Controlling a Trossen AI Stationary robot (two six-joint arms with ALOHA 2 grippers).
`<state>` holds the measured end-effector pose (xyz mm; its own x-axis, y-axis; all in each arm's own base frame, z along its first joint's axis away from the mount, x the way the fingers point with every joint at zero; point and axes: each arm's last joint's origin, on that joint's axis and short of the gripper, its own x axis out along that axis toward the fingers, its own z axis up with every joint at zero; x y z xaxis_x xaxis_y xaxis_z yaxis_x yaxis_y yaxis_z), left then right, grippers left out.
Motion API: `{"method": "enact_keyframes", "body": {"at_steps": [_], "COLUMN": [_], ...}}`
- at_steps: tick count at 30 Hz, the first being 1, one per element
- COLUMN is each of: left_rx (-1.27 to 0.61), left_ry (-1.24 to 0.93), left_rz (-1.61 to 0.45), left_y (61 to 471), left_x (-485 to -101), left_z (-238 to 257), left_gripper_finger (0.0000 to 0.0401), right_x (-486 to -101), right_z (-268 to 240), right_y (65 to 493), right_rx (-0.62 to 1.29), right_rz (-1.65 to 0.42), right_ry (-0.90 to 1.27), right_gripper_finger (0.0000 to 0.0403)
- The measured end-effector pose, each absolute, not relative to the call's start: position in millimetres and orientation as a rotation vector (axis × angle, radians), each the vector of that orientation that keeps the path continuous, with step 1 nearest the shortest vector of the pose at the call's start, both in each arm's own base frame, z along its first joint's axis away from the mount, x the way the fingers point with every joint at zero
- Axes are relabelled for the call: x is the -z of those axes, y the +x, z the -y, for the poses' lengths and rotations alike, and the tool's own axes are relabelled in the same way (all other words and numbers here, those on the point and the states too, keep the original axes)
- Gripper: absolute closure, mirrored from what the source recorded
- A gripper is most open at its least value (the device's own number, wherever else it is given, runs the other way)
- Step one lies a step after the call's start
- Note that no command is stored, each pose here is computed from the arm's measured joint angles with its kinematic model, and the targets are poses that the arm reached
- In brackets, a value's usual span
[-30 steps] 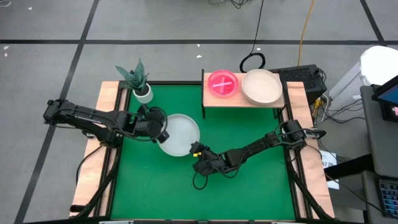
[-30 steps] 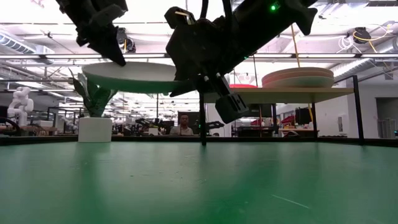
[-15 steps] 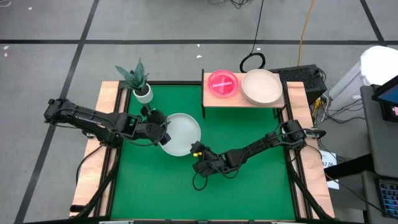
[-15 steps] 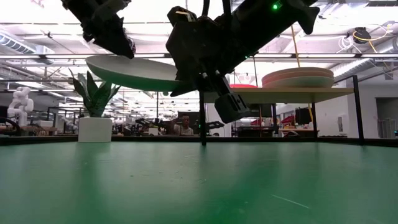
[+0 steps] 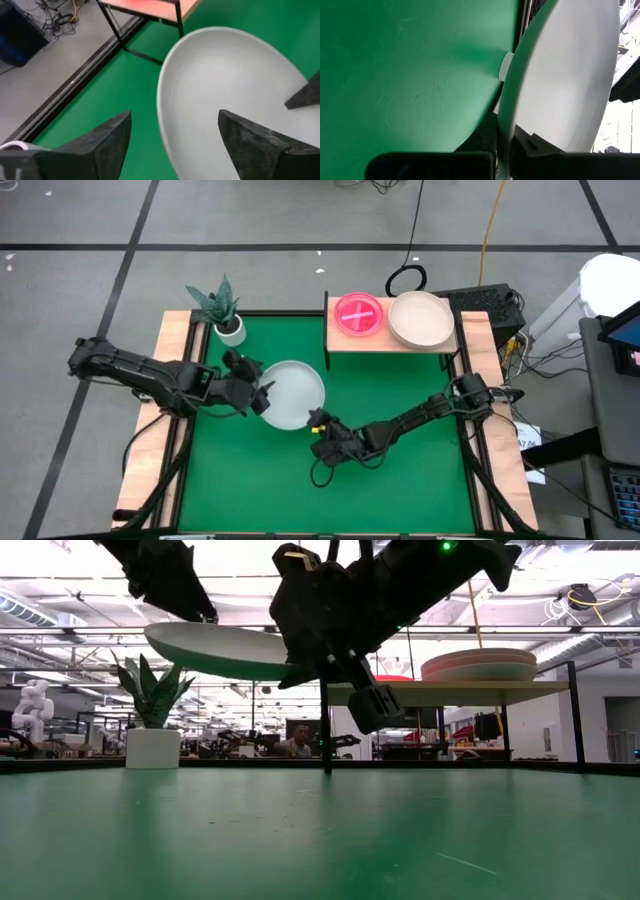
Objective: Place and stack plates onto a shelf
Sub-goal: Stack the large gray plate on top of the large light brown plate on the shelf
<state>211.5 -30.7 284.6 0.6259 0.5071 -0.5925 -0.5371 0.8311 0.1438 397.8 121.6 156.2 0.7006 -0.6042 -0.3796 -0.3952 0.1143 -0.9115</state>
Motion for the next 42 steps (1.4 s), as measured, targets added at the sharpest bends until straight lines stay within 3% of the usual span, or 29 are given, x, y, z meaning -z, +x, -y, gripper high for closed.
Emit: {"method": "enact_keyframes", "body": {"at_steps": [13,24,35,42], "left_rx": [-0.452,-0.372,-0.324,-0.242], "left_ry": [-0.106,-0.098,-0.088,-0.098], "left_rz": [-0.508,-0.485,-0.44,-0.404], "left_y": [171,161,162,162], "left_x": [-317,-322,-327,-331], "left_z": [44,54,60,70], "left_gripper_finger": [0.0096,0.0096,0.0096,0.0096], "right_x": [-161,-177,-214,-247], "right_z": [-138,-154,-137,-114], "right_y": [392,395,387,368], "right_rx": [0.275,0.338,0.492,0.532], "right_rz": [-0.906,-0.783,-0.746,-0.71], "right_ry": [-1.673,-1.69,-1.457,-1.168], "right_gripper_finger": [0.0401,0.0401,0.0401,0.0401]}}
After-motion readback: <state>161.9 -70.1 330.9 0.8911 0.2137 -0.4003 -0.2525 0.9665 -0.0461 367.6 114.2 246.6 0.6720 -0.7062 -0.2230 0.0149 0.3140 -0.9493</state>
